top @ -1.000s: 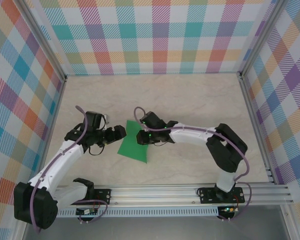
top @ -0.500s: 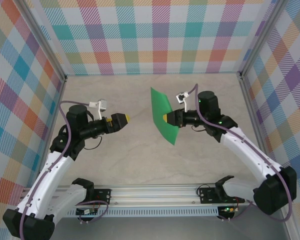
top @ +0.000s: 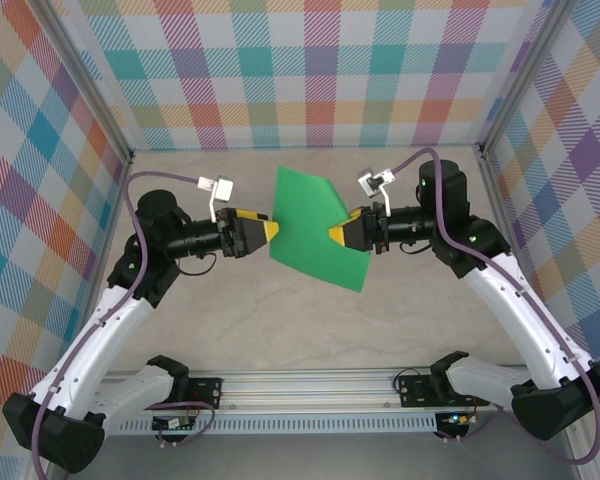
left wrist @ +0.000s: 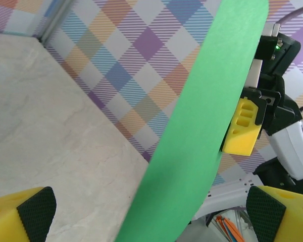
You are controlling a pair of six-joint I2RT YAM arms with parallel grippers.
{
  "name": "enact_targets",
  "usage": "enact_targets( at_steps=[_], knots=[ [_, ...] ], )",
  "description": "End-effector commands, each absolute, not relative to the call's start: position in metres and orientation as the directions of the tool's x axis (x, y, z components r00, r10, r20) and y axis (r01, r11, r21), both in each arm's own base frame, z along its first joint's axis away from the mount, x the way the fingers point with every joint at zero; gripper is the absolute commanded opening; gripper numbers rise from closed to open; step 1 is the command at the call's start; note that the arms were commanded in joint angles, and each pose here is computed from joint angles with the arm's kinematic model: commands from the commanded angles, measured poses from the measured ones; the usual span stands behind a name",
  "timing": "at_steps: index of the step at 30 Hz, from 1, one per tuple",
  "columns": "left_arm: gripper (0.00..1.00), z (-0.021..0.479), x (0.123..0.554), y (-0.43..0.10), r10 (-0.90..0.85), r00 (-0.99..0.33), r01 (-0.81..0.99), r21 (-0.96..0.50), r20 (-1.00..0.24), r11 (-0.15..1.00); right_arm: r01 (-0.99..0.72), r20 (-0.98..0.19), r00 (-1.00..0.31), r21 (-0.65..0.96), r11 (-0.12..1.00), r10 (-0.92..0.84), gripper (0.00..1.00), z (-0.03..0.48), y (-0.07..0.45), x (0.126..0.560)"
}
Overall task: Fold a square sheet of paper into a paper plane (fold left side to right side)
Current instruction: Place a square sheet of paper at the center of the table.
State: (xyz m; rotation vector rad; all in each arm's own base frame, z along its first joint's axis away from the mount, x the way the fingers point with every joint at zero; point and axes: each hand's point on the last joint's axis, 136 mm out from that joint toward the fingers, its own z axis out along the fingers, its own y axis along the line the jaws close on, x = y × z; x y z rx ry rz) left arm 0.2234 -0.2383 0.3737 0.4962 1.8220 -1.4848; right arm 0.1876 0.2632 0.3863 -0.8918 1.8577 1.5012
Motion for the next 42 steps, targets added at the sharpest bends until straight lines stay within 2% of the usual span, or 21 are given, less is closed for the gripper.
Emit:
enact_targets(
  at_steps=[1,7,11,12,13,15,17,19,22,26,31,34,37,41,42],
  knots=[
    [0.92,0.399,0.209,-0.253,-0.128,-0.609,0.765,-0.622,-0.783,0.165,-0.816,-0.801,-0.578,0.570,0.098,-0.156,0.24,0.397,0.259,0.172],
    [0.38,0.400,0.211,-0.254,-0.164,-0.598,0.762,-0.620,-0.785,0.189,-0.790,-0.789,-0.602,0.566,0.236,-0.121,0.26,0.390,0.251,0.185],
    [0.08,0.387,0.221,-0.252,-0.189,-0.623,0.720,-0.651,-0.759,0.240,-0.761,-0.795,-0.600,0.535,0.366,-0.086,0.37,0.381,0.240,0.198],
    [0.02,0.380,0.227,-0.250,-0.200,-0.635,0.696,-0.664,-0.747,0.273,-0.739,-0.792,-0.605,0.523,0.425,-0.076,0.45,0.376,0.235,0.204],
    [0.00,0.371,0.235,-0.248,-0.217,-0.649,0.661,-0.682,-0.729,0.314,-0.706,-0.787,-0.613,0.508,0.494,-0.065,0.51,0.369,0.227,0.212],
    [0.00,0.349,0.250,-0.244,-0.238,-0.682,0.583,-0.711,-0.691,0.393,-0.617,-0.779,-0.625,0.456,0.641,-0.046,0.73,0.352,0.207,0.229],
    [0.00,0.328,0.262,-0.244,-0.243,-0.725,0.509,-0.740,-0.644,0.440,-0.483,-0.778,-0.629,0.383,0.787,-0.008,0.90,0.333,0.179,0.247],
    [0.00,0.305,0.273,-0.247,-0.244,-0.768,0.440,-0.764,-0.592,0.472,-0.331,-0.772,-0.635,0.310,0.891,0.033,1.00,0.314,0.150,0.261],
    [0.00,0.267,0.291,-0.248,-0.243,-0.814,0.338,-0.770,-0.528,0.541,-0.141,-0.745,-0.662,0.225,0.964,0.077,1.00,0.285,0.116,0.267],
    [0.00,0.202,0.310,-0.248,-0.222,-0.867,0.212,-0.734,-0.445,0.645,-0.098,-0.690,-0.719,0.223,0.970,0.086,1.00,0.248,0.114,0.263],
    [0.00,0.114,0.325,-0.237,-0.187,-0.913,0.086,-0.621,-0.362,0.779,-0.070,-0.606,-0.781,0.326,0.943,0.152,1.00,0.200,0.132,0.263],
    [0.00,0.079,0.329,-0.235,-0.168,-0.930,0.056,-0.579,-0.327,0.814,-0.075,-0.519,-0.836,0.429,0.900,0.177,0.93,0.170,0.158,0.265],
    [0.00,0.066,0.334,-0.230,-0.139,-0.934,0.057,-0.522,-0.329,0.851,-0.104,-0.453,-0.876,0.513,0.852,0.166,0.85,0.148,0.186,0.275],
    [0.00,0.073,0.341,-0.225,-0.116,-0.928,0.072,-0.476,-0.354,0.876,-0.122,-0.377,-0.916,0.585,0.802,0.135,0.68,0.125,0.218,0.292],
    [0.00,0.076,0.341,-0.225,-0.115,-0.927,0.072,-0.471,-0.358,0.879,-0.113,-0.359,-0.924,0.590,0.800,0.134,0.61,0.120,0.223,0.298]
  ],
)
